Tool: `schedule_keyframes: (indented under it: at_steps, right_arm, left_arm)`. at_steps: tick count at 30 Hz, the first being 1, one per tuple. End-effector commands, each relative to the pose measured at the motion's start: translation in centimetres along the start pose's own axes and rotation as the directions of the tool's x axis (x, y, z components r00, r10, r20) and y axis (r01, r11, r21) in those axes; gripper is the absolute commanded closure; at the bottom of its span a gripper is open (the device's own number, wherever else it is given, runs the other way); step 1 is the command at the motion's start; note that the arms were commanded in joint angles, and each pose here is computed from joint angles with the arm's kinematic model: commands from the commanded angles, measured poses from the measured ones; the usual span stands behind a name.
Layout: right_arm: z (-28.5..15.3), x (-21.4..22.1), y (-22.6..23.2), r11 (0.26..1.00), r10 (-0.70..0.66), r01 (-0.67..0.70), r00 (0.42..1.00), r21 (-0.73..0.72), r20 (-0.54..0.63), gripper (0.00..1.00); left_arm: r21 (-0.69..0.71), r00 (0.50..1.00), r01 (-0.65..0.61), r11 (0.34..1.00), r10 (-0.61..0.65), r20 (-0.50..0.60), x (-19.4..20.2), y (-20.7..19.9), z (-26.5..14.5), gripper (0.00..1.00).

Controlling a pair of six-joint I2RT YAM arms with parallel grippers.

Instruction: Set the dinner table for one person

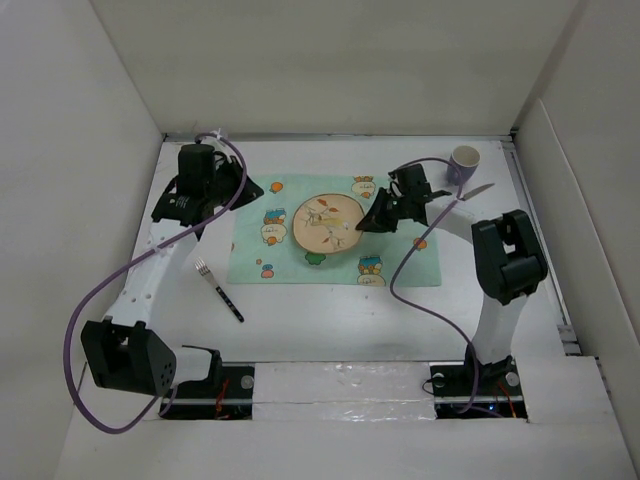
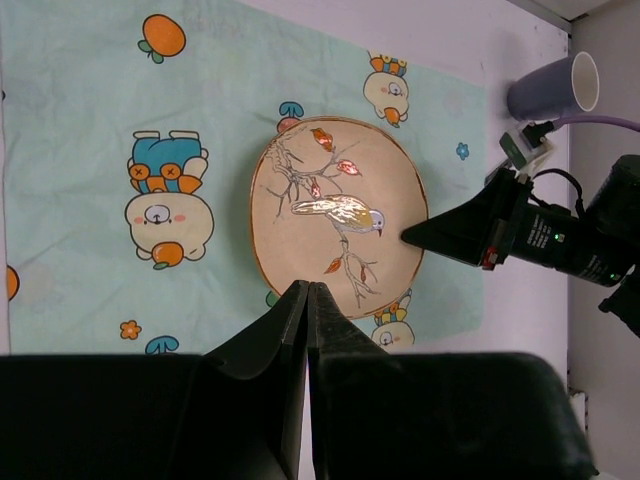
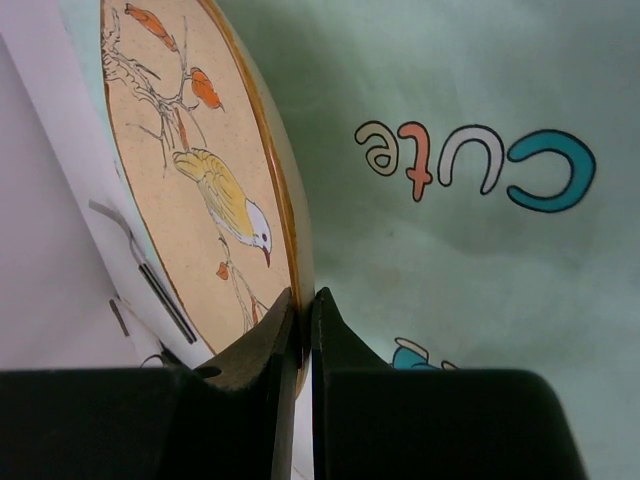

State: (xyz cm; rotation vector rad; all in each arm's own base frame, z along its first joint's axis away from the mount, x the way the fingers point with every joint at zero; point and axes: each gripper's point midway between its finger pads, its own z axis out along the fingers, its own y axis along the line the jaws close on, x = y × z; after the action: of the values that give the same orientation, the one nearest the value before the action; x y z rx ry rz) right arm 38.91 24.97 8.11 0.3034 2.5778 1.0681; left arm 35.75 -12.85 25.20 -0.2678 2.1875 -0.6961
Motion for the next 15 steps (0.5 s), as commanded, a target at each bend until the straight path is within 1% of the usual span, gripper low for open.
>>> schedule_keyframes:
  at_steps: [1,3,8,9,11,12,13,15]
  right_arm:
    - [-1.5,-2.5,7.7,0.962,-0.117,0.132,0.990,-0.239,0.078,1.00]
    - [-0.8,-1.8,6.9,0.968,-0.106,0.117,0.993,-0.220,0.059,1.00]
    - [1.4,-0.3,3.0,0.989,-0.069,0.071,0.997,-0.133,0.018,1.00]
    - [1.6,-0.1,2.5,0.991,-0.064,0.065,0.998,-0.119,0.008,0.99]
    - [1.8,-0.2,1.7,0.994,-0.079,0.080,0.997,-0.080,0.011,0.85]
    - [1.7,0.1,1.2,0.996,-0.073,0.073,0.997,-0.052,0.003,0.70]
    - [1.6,-0.2,0.9,0.996,-0.082,0.083,0.997,-0.029,0.014,0.64]
    - [0.7,-0.2,0.8,0.995,-0.099,0.099,0.995,0.008,0.013,0.58]
  left_arm:
    - [0.009,1.000,-0.021,1.000,0.020,0.023,-0.3,-0.1,-0.2,0.98]
    - [0.007,1.000,-0.017,1.000,0.017,0.011,0.1,0.2,0.2,0.98]
    - [0.004,1.000,-0.007,1.000,0.007,-0.017,1.1,0.7,1.0,0.97]
    - [0.008,1.000,-0.007,1.000,0.007,-0.019,1.1,0.7,1.1,0.97]
    - [0.003,1.000,-0.008,1.000,0.008,-0.022,1.1,0.9,1.2,0.97]
    - [0.002,1.000,-0.008,1.000,0.008,-0.026,1.2,0.9,1.3,0.97]
    - [-0.001,1.000,-0.007,1.000,0.007,-0.028,1.3,1.0,1.4,0.97]
    - [-0.005,0.999,-0.007,1.000,0.007,-0.032,1.4,1.2,1.5,0.97]
